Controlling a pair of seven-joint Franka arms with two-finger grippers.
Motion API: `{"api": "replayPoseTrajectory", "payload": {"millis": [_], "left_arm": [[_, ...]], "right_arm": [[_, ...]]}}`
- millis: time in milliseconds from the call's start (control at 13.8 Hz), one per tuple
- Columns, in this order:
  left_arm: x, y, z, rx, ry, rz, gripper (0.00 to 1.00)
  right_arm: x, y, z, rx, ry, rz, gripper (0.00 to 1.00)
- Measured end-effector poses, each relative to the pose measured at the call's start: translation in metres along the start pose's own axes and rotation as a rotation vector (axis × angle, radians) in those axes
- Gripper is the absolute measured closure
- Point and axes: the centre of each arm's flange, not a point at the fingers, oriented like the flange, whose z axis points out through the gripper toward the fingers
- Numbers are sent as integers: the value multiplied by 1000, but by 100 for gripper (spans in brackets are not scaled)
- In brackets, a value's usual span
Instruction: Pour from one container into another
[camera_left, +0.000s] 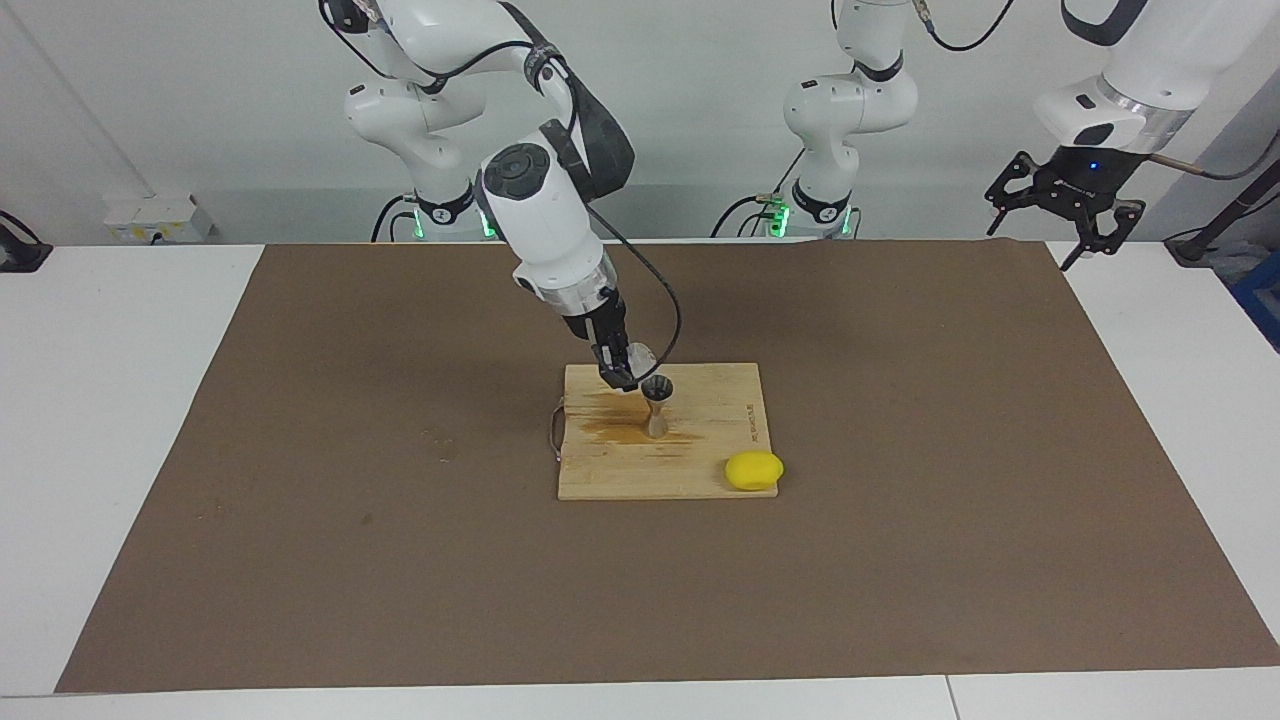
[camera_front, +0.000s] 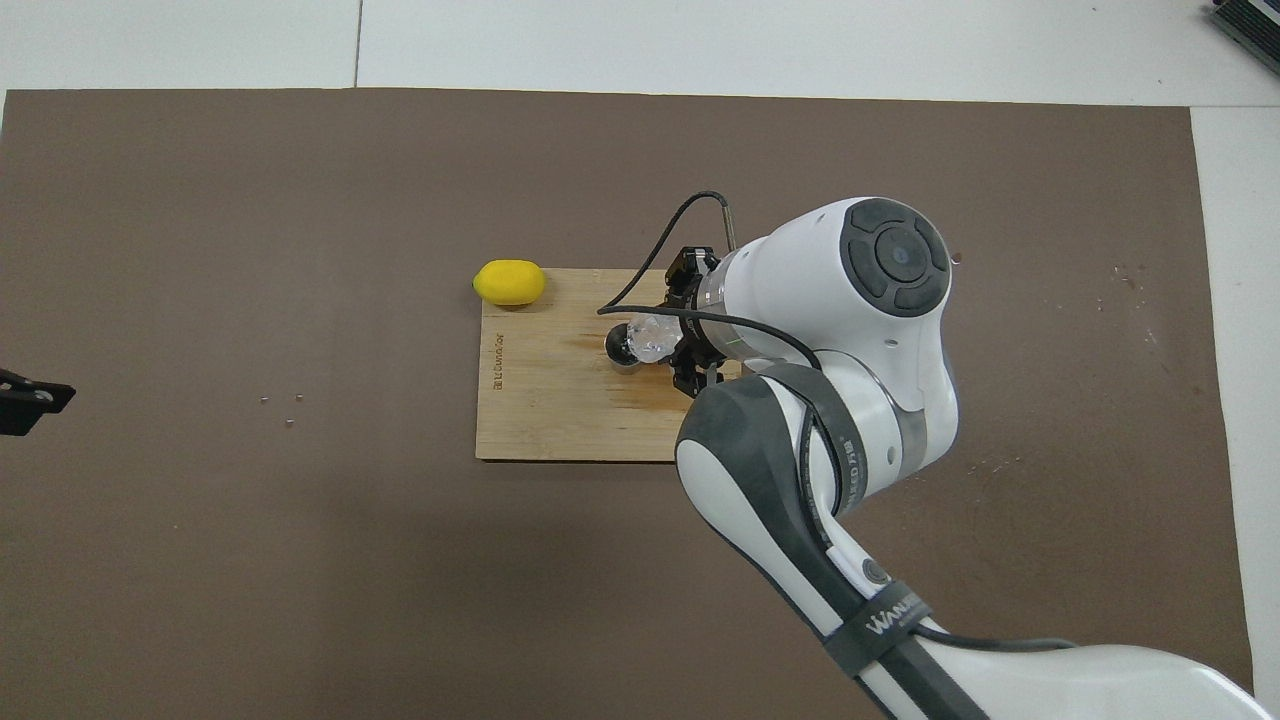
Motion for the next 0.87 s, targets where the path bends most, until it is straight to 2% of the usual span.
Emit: {"api": "replayPoseTrajectory", "payload": {"millis": [361,506,867], "left_arm": [[20,24,-12,91,1,-16,0],[20,18,-14,109,28,-53,0],[18,15,-14,109,36,-160,0]], "right_arm": [[-1,0,1,12,43,-35,49],[-5,2,2,10,44,-43,49],[-8,4,3,10,52,-55,49]]}}
